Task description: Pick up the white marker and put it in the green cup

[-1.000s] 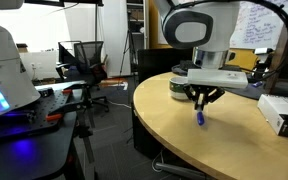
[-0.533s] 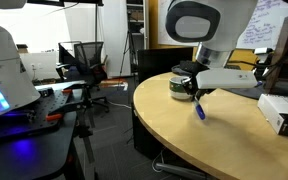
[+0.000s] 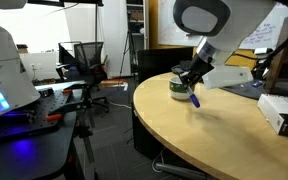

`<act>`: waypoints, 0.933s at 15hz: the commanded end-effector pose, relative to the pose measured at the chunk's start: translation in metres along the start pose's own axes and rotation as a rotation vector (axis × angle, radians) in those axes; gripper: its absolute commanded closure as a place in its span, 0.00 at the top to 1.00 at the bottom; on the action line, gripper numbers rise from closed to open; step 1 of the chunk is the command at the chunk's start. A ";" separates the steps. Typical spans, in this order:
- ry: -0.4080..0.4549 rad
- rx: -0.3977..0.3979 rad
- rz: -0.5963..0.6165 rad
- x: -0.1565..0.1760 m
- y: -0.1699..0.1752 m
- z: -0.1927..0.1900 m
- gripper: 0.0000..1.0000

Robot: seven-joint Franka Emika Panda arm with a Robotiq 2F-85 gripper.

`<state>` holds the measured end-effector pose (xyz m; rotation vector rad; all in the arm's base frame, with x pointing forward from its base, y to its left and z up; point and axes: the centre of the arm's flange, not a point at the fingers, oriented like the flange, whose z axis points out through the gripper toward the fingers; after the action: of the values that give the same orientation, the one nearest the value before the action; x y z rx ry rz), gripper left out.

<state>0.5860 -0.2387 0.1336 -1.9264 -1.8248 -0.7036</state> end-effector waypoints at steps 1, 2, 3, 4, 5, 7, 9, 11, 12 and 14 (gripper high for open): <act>0.105 0.020 -0.058 0.006 0.010 -0.020 0.05; 0.138 0.026 -0.065 0.008 0.014 -0.024 0.05; 0.176 0.035 -0.071 0.013 0.018 -0.027 0.05; 0.212 0.048 -0.082 0.016 0.021 -0.030 0.05; 0.257 0.070 -0.092 0.022 0.024 -0.031 0.05; 0.323 0.104 -0.108 0.033 0.030 -0.031 0.05; 0.374 0.113 -0.117 0.042 0.037 -0.028 0.05; 0.419 0.125 -0.145 0.052 0.046 -0.020 0.05; 0.441 0.133 -0.145 0.056 0.051 -0.015 0.05; 0.502 0.154 -0.178 0.058 0.061 0.000 0.05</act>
<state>0.6271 -0.1981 0.1828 -1.4613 -1.6907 -0.9229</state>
